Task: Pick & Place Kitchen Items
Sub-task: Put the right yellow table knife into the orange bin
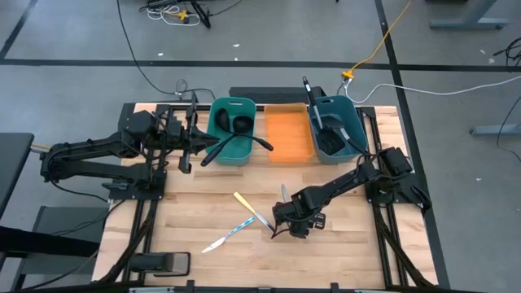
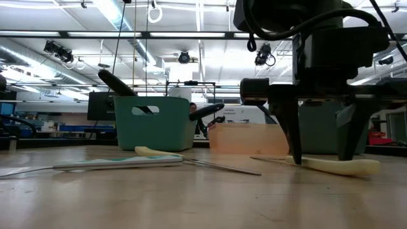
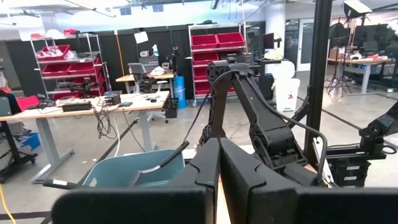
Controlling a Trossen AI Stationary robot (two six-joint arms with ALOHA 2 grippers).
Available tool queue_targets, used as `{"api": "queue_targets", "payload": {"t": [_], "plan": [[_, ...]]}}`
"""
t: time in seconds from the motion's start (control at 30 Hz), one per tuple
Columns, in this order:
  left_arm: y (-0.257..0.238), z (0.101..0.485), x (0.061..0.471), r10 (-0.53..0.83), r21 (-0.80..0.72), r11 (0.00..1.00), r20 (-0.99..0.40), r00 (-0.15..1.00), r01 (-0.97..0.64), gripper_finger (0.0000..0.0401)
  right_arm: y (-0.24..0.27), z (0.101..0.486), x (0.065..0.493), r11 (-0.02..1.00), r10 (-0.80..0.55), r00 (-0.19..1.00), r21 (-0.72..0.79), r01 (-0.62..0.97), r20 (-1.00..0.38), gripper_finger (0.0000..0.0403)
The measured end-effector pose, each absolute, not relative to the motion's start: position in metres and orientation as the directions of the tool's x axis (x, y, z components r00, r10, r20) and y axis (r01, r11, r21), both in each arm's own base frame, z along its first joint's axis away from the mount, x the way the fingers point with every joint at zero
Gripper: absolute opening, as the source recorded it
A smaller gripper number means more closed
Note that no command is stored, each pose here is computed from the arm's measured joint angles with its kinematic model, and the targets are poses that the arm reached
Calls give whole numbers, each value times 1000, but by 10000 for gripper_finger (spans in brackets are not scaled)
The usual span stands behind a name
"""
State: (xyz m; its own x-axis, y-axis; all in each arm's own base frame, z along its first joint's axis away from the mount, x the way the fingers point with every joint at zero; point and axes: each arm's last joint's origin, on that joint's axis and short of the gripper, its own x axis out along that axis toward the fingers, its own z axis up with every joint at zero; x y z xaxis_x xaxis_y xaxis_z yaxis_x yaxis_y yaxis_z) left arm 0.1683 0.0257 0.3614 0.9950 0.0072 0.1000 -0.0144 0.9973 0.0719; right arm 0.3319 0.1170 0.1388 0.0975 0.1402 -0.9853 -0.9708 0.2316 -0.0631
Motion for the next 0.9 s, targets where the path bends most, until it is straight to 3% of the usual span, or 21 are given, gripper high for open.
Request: {"api": "queue_targets", "payload": {"t": [0.4, 0.9], "plan": [[26, 361, 168, 7, 80, 997, 96, 995, -15, 16, 118, 138, 332, 230, 149, 92, -56, -972, -984, 216], [26, 361, 168, 7, 80, 997, 95, 995, -15, 16, 118, 138, 331, 228, 159, 81, -44, -973, -984, 134]]}}
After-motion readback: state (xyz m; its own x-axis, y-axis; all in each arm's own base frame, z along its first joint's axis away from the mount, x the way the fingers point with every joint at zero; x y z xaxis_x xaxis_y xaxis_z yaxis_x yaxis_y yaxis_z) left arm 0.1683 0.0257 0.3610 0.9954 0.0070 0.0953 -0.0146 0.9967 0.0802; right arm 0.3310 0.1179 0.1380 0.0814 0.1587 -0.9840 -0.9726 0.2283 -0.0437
